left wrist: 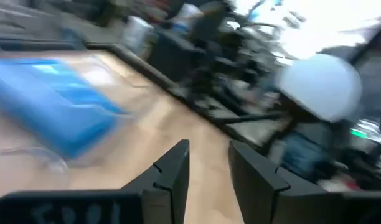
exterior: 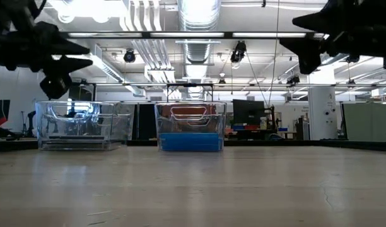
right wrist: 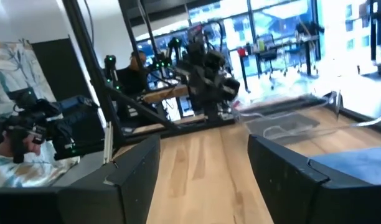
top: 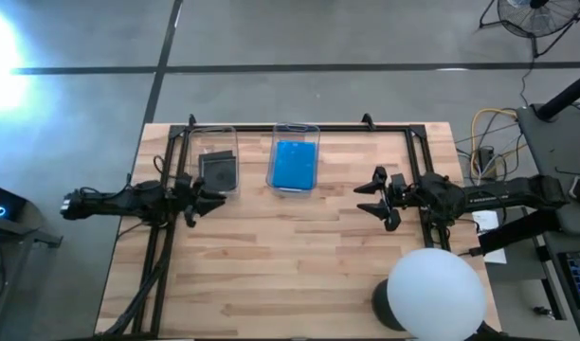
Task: Pick & place jewel cases by type
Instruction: Return to Home Position
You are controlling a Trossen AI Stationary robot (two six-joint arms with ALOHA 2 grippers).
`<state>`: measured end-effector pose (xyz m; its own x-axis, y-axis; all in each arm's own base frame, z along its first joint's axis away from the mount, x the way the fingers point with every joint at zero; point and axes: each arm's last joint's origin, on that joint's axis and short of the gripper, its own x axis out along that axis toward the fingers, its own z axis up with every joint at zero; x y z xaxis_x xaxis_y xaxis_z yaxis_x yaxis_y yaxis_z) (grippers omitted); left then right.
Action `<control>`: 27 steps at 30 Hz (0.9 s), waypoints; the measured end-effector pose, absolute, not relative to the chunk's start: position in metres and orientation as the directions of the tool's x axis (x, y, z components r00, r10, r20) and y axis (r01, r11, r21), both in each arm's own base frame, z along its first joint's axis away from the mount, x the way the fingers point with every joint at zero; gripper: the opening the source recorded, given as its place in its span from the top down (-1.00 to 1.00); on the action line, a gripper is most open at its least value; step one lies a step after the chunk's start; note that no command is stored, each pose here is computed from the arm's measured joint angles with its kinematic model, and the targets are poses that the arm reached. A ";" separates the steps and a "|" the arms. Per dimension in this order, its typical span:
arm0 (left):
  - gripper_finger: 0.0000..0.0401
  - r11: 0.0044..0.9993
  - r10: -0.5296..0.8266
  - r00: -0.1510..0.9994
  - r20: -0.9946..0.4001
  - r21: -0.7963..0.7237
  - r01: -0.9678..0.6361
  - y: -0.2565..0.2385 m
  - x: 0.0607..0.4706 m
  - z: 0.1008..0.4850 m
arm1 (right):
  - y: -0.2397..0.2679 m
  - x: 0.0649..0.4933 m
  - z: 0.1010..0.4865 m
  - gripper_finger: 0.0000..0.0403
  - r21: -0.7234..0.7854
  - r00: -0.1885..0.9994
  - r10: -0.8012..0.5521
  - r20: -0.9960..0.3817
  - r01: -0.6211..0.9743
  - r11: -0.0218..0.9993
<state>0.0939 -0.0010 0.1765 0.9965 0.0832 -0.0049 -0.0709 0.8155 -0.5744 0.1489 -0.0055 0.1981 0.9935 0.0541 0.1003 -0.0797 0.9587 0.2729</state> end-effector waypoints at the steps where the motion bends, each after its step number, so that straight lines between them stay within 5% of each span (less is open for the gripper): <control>1: 0.53 0.811 0.132 0.991 -0.010 -0.574 -0.114 0.000 0.094 0.174 | -0.005 0.148 0.195 -0.16 0.262 0.993 0.054 0.108 -0.081 0.962; 6: 0.53 0.752 0.354 0.935 0.003 -0.596 -0.283 0.007 0.093 0.174 | -0.005 0.140 0.178 -0.16 0.248 0.991 0.053 0.125 -0.083 0.965; 10: 0.53 0.675 0.381 0.924 0.010 -0.686 -0.271 0.008 0.093 0.174 | -0.005 0.139 0.175 -0.18 0.260 0.993 0.052 0.107 -0.078 0.962; 16: 0.53 0.848 0.086 0.996 0.033 -0.527 -0.056 -0.001 0.096 0.174 | -0.005 0.138 0.176 -0.19 0.262 0.992 0.053 0.116 -0.082 0.962; 23: 0.53 0.894 0.046 0.998 0.031 -0.447 -0.027 -0.002 0.097 0.169 | -0.005 0.138 0.175 -0.17 0.281 0.993 0.052 0.106 -0.080 0.956; 27: 0.53 0.926 -0.088 0.996 0.022 -0.366 0.089 -0.006 0.097 0.168 | -0.005 0.139 0.172 -0.18 0.285 0.996 0.046 0.075 -0.066 0.956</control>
